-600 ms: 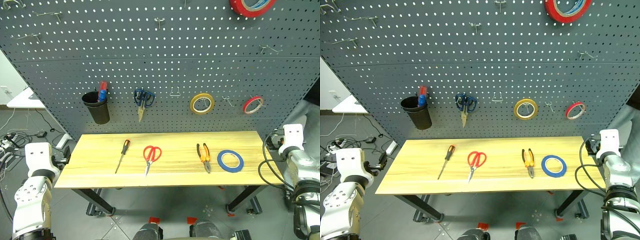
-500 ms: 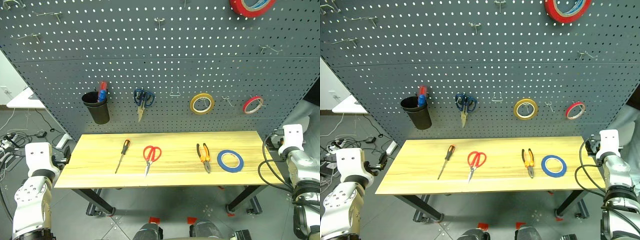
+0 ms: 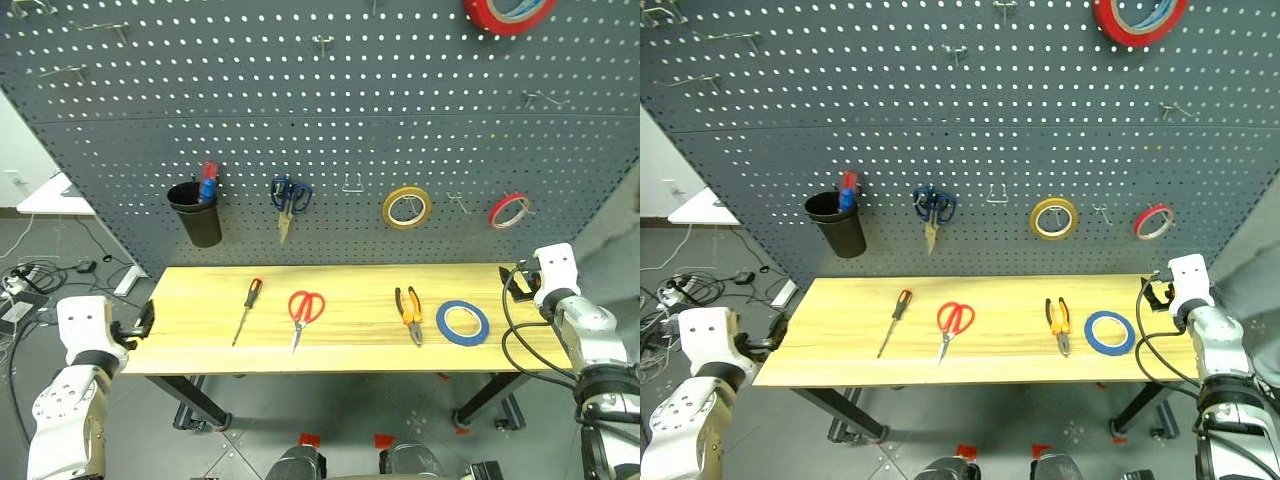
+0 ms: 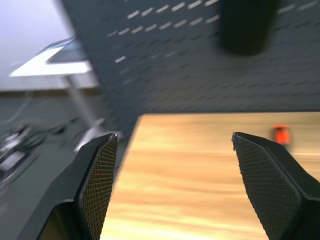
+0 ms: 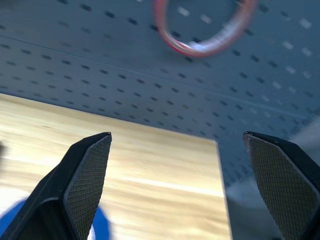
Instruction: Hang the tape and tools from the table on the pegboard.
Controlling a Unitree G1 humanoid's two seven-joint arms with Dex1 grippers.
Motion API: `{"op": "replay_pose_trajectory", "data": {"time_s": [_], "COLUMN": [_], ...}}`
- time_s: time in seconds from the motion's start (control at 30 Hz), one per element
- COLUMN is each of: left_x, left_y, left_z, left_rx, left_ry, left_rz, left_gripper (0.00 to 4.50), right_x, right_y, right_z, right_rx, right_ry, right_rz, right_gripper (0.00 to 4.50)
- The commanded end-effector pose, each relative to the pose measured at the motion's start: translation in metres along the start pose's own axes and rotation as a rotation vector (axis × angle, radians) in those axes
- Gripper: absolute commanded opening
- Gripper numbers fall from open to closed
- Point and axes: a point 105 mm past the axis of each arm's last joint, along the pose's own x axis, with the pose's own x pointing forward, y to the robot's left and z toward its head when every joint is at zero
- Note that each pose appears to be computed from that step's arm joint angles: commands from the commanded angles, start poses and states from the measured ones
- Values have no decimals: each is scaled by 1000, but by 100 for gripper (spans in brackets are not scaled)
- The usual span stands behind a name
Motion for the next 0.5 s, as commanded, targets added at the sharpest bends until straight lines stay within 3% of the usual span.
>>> {"op": "replay_pose_trajectory", "data": {"time_s": [0.03,0.27,0.37,0.5], "left_x": [4,23,24,15], "left_y": [-17,-74,-117,-165], "left_z": [22,46,56,59], "left_rx": [47,96,138,186], "left_ry": [-33,-71,-116,-79], "left_rz": [-87,-283,-512,-829], "left_gripper": [385,385,385,385], "right_x": [-3,-32,-41,-35], "right_y": [11,58,74,77], "right_z": [19,21,15,14], "right_rx": [-35,-147,-150,-147], "right_ry": [-12,102,175,233], "right_rz": [53,322,467,494], "right_gripper": [450,450,450,450]}}
